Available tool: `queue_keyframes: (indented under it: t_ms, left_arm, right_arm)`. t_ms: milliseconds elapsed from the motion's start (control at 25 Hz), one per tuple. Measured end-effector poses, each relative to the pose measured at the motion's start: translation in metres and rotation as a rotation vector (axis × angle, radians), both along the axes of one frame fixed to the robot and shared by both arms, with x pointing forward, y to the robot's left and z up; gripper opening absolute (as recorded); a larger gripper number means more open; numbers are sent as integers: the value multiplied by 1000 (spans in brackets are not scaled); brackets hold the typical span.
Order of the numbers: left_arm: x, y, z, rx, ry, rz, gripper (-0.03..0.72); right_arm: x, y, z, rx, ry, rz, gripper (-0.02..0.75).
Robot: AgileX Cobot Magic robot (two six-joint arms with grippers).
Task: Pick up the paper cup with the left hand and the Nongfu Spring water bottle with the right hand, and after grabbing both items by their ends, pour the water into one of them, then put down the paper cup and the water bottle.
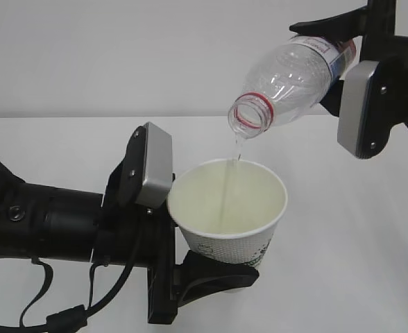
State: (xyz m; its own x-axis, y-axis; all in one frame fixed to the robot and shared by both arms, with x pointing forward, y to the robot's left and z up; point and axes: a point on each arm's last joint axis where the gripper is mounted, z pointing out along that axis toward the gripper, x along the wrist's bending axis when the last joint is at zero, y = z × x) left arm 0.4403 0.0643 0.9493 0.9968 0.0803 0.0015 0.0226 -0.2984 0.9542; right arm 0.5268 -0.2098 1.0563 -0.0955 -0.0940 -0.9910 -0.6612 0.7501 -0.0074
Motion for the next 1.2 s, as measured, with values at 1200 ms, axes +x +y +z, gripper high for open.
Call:
queue_keyframes:
  t_ms: [1200]
  left_arm:
    - [0,0,0,0,0,0,543]
  right_arm:
    - [0,0,0,-13,-13,3,477]
